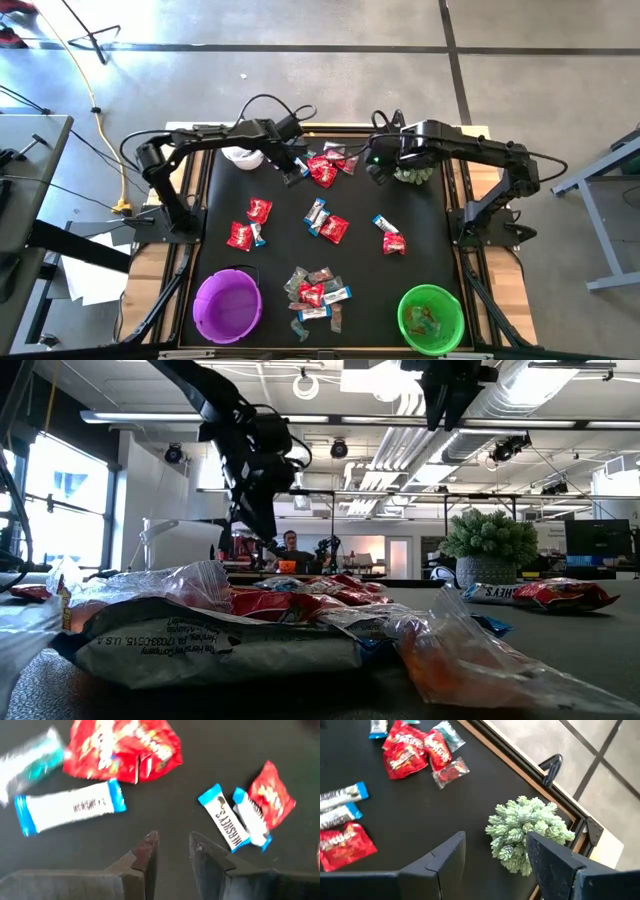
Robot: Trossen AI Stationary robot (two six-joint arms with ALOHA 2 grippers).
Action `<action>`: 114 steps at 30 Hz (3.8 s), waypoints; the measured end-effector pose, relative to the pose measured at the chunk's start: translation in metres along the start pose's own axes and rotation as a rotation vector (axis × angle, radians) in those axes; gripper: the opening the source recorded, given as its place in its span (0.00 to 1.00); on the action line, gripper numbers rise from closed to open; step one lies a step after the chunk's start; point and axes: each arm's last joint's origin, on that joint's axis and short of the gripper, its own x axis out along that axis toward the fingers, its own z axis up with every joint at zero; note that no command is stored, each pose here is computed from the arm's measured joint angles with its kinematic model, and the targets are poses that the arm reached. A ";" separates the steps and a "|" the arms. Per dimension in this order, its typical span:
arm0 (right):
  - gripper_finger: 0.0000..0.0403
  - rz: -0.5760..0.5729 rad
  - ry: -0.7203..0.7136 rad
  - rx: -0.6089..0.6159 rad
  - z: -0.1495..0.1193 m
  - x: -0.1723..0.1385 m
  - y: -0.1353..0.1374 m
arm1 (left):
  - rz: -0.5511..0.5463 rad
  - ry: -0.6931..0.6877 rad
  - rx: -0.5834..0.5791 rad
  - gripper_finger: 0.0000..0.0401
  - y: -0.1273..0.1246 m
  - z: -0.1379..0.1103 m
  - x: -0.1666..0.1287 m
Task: Sort candy
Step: Put the white chocolate into the white bucket
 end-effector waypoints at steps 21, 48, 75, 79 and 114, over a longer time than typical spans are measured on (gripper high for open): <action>0.51 0.000 -0.005 0.120 -0.001 -0.001 0.001 | 0.205 -0.045 0.171 0.23 -0.019 0.007 0.004; 0.51 -0.086 -0.048 0.114 -0.002 -0.001 -0.002 | 0.310 -0.201 -0.679 0.23 0.027 0.015 0.046; 0.51 -0.173 -0.099 -0.070 0.001 -0.001 -0.005 | 0.372 -0.211 -0.967 0.23 0.028 0.009 0.048; 0.51 -0.181 -0.094 -0.090 0.002 0.001 -0.007 | 0.325 -0.156 -1.016 0.23 0.028 0.006 0.061; 0.51 -0.191 -0.090 -0.104 0.005 0.003 -0.011 | 0.314 -0.131 -0.868 0.00 0.023 0.005 0.061</action>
